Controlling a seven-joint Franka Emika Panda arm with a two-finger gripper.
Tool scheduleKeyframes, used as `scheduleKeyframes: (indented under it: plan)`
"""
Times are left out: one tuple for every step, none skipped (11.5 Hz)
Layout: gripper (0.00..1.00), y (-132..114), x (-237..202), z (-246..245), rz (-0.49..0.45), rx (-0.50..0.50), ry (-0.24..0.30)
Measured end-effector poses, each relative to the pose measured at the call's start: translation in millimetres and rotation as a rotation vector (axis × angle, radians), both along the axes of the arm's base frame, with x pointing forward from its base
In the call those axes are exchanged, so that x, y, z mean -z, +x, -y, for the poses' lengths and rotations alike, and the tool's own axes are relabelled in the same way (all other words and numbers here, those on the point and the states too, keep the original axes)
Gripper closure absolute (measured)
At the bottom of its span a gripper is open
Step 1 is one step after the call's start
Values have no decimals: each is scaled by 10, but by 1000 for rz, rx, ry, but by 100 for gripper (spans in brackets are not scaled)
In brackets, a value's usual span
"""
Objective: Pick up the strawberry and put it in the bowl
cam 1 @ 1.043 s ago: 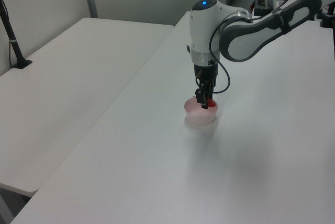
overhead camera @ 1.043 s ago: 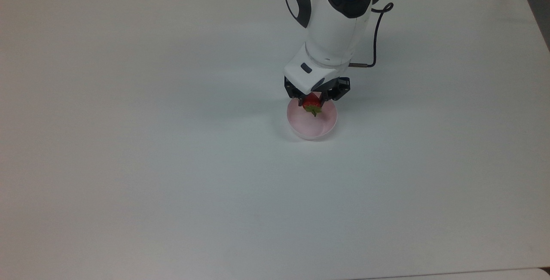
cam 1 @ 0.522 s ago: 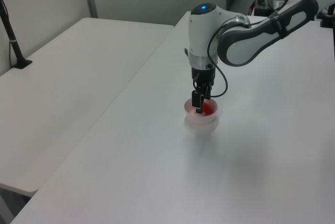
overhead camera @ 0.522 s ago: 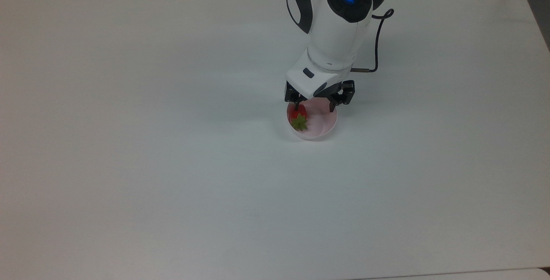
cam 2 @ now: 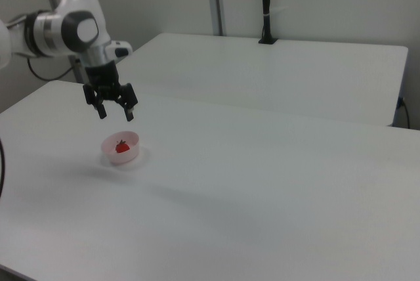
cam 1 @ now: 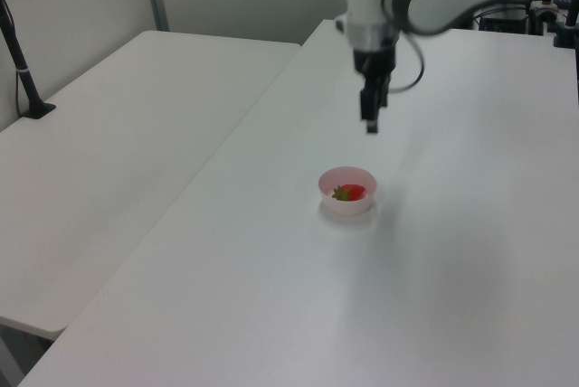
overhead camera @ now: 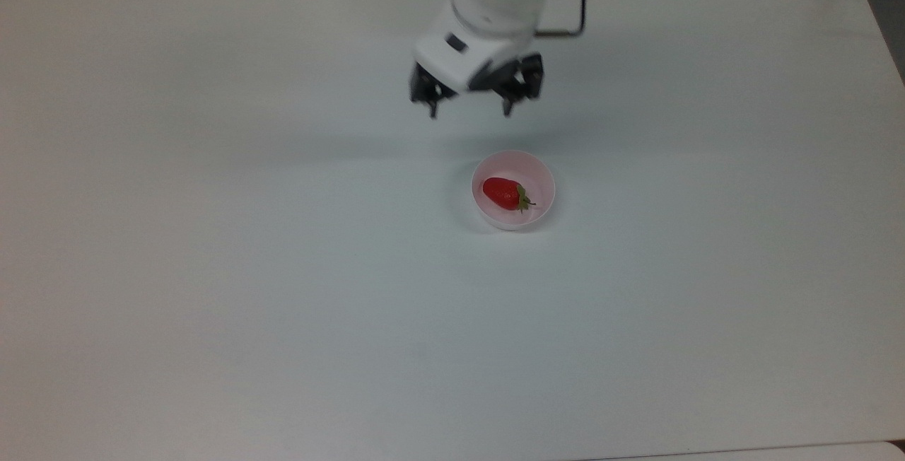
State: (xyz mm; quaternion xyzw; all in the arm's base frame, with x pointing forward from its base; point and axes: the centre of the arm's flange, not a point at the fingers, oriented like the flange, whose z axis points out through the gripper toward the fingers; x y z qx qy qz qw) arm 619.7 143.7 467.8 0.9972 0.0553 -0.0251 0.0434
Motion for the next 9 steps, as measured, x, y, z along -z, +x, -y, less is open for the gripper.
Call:
scheduleKeyframes:
  plan:
    - [0,-104,-246,210,-23,-20,-2]
    - [0,-212,-489,420,-37,-33,-1]
    - [0,-320,-730,628,-35,-26,2]
    - [0,-421,-948,825,-23,-6,5]
    - [0,-503,-1108,994,-7,21,7]
    - [0,-564,-1203,1137,-1,45,8]
    - [0,-590,-1234,1225,0,59,8]
    - [0,-590,-1226,1256,-2,64,8]
    - [0,-592,-1213,1259,-4,65,8]
